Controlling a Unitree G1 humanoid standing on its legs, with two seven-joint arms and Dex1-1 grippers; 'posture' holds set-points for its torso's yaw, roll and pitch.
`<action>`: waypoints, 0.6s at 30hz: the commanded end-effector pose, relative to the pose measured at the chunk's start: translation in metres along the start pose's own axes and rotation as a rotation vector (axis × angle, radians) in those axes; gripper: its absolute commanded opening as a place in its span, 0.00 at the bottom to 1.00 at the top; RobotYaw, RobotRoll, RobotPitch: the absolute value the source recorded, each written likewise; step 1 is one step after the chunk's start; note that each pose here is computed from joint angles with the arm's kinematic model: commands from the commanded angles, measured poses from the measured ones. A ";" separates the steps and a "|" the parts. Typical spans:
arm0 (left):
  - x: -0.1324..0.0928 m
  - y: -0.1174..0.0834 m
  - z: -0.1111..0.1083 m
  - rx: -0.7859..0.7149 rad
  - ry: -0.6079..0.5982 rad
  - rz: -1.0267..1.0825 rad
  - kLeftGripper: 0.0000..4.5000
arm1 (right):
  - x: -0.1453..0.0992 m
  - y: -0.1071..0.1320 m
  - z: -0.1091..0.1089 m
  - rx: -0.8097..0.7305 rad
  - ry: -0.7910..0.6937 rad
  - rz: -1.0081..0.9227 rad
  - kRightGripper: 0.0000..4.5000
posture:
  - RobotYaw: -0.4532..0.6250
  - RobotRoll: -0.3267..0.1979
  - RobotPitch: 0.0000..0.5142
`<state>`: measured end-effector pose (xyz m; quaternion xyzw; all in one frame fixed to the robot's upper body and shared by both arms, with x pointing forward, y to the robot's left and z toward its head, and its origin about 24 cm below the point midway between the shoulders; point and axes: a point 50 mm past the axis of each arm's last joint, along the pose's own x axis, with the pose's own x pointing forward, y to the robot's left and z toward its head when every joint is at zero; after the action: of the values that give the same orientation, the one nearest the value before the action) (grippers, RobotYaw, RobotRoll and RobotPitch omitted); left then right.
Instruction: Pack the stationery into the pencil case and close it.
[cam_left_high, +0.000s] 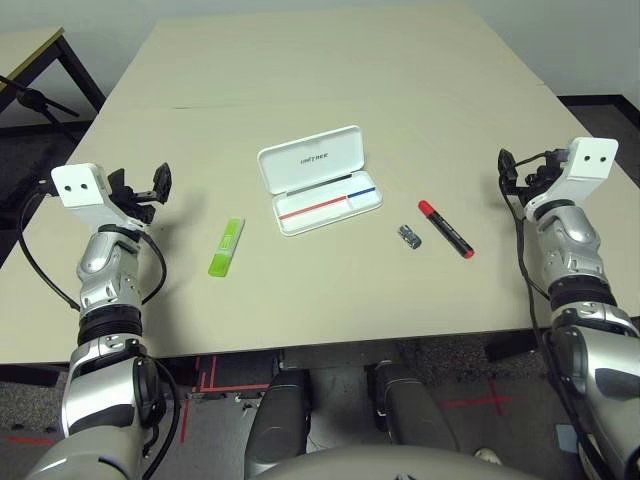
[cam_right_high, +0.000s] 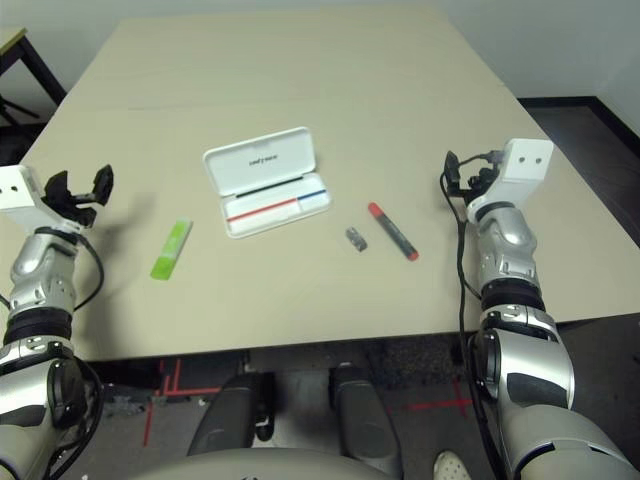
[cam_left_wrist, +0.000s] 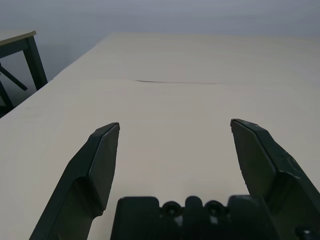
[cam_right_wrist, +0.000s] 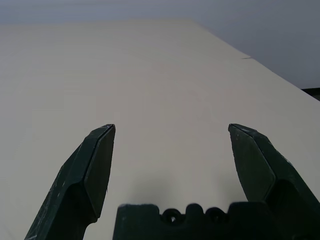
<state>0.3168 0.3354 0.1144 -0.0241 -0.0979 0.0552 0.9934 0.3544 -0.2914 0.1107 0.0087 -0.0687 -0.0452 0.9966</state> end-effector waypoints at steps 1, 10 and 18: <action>-0.002 0.005 0.000 0.004 0.000 0.016 0.99 | 0.003 0.000 0.002 0.020 -0.006 -0.011 1.00 | 0.38 0.62 0.23; -0.005 0.005 -0.004 0.004 0.008 0.005 0.99 | 0.004 0.003 0.007 -0.003 -0.007 0.073 1.00 | 0.37 0.62 0.23; -0.006 0.007 -0.001 0.015 0.013 -0.021 0.99 | -0.005 0.035 0.022 -0.012 0.072 0.661 1.00 | 0.36 0.62 0.22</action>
<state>0.3147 0.3357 0.1127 -0.0198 -0.0961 0.0428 0.9942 0.3556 -0.2605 0.1342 -0.0043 -0.0574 0.2223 0.9733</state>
